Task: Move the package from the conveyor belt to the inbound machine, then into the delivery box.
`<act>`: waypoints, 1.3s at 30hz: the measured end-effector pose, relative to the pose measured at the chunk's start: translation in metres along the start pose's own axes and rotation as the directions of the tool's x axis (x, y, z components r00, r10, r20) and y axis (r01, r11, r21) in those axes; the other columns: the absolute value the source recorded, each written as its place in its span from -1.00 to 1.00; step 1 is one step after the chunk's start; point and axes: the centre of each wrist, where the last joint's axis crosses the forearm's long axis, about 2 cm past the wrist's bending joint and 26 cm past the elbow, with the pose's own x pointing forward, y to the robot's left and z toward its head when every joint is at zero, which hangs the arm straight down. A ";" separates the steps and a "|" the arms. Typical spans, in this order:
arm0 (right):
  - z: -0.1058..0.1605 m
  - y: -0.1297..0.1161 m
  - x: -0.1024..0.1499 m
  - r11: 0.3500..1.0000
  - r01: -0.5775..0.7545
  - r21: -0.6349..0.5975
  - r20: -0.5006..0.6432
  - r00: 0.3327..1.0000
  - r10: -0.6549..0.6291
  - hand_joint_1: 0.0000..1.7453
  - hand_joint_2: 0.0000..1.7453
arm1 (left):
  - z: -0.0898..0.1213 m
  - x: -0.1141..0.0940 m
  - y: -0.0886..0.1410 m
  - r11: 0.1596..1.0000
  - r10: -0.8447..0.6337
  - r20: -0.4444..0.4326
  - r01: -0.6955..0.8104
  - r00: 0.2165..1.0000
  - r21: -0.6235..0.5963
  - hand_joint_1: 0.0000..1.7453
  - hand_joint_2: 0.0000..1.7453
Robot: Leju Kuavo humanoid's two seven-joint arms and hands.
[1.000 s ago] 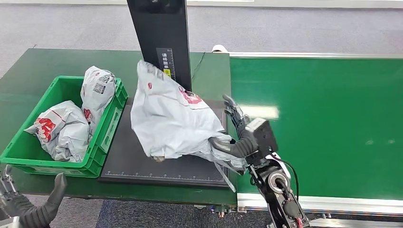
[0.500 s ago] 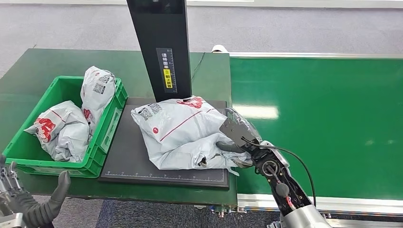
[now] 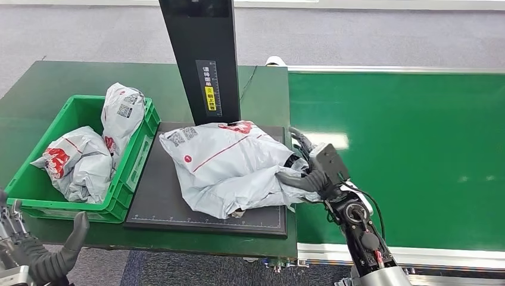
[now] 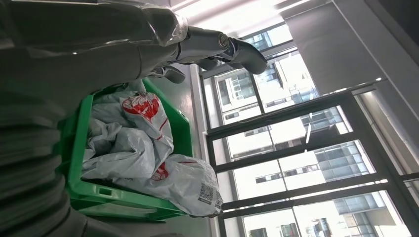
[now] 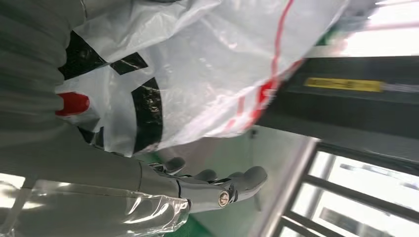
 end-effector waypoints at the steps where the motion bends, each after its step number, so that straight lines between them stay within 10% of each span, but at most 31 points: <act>1: 0.000 0.000 0.003 0.999 0.033 -0.010 0.027 0.999 -0.033 -1.00 1.00 | 0.000 0.000 0.000 1.000 0.001 0.003 -0.001 1.000 0.000 -1.00 1.00; 33: 0.013 0.000 0.018 0.918 0.380 -0.116 0.251 0.905 -0.343 -1.00 1.00 | -0.003 -0.001 -0.001 0.999 0.009 0.022 -0.008 1.000 -0.031 -1.00 1.00; 39: 0.011 0.002 0.019 0.905 0.410 -0.113 0.268 0.890 -0.369 -1.00 1.00 | -0.009 -0.001 -0.029 0.939 -0.115 0.045 0.123 0.992 -0.320 -1.00 1.00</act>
